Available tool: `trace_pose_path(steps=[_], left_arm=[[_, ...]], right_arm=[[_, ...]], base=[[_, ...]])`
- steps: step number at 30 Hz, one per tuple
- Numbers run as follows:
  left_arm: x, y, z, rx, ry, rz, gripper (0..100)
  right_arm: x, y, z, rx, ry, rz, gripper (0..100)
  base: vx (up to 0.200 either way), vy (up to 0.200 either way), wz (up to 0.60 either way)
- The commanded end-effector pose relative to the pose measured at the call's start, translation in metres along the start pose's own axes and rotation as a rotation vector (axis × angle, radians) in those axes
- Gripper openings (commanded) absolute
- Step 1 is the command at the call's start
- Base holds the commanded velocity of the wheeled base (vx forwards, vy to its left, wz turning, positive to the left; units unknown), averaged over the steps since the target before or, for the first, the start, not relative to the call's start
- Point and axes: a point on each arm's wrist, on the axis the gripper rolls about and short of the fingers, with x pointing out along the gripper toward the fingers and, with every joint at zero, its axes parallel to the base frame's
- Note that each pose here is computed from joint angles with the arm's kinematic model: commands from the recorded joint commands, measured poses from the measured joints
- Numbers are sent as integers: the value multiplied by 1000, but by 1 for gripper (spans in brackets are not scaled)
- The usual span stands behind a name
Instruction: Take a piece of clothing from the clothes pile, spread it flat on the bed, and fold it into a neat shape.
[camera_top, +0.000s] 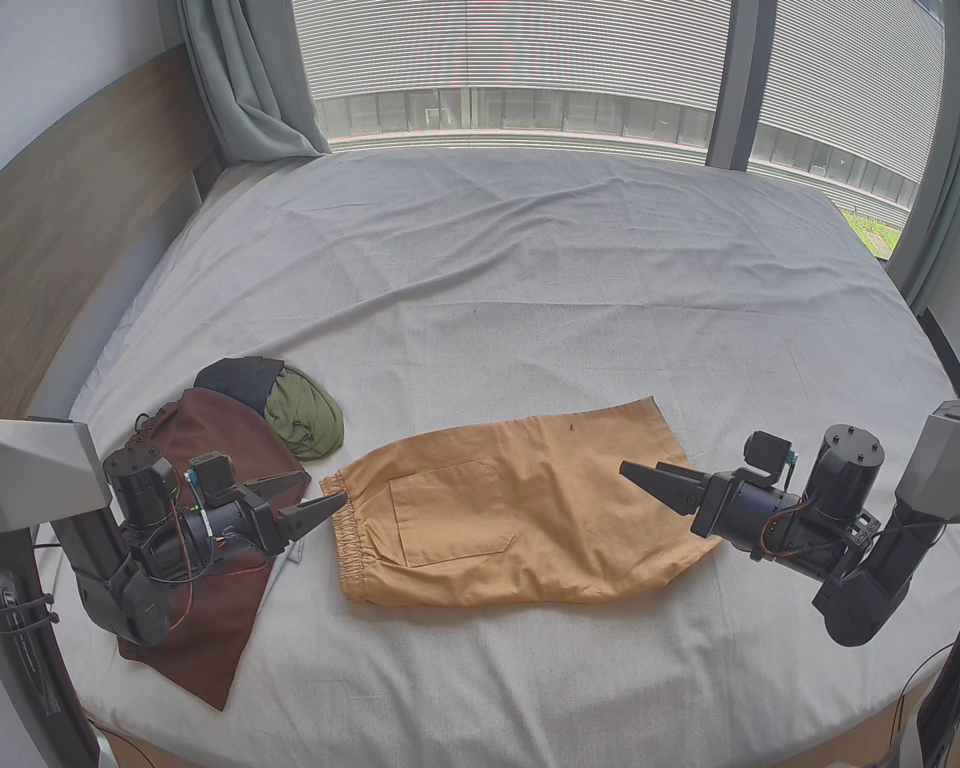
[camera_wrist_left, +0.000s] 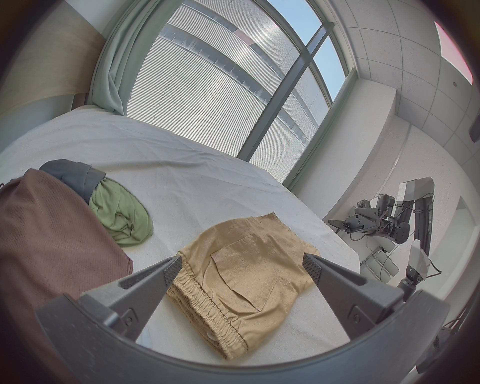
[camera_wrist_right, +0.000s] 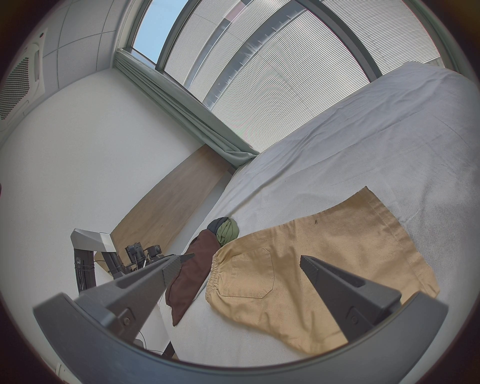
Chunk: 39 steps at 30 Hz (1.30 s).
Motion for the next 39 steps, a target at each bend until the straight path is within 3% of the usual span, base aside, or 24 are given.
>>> trace_pose_path(steps=[1, 6, 20, 39], left_arm=[[-3, -1, -4, -20, 14, 6, 100], [-2, 1, -11, -43, 37, 10, 100], [12, 13, -61, -137, 168, 23, 100], [30, 31, -96, -202, 223, 51, 100]], right_arm=[[0, -1, -2, 6, 7, -5, 100], [1, -1, -3, 4, 10, -3, 100], [2, -2, -7, 10, 24, -5, 100], [4, -6, -12, 18, 42, -14, 100]], base=[[0, 0, 0], [0, 0, 0], [0, 0, 0], [0, 0, 0]])
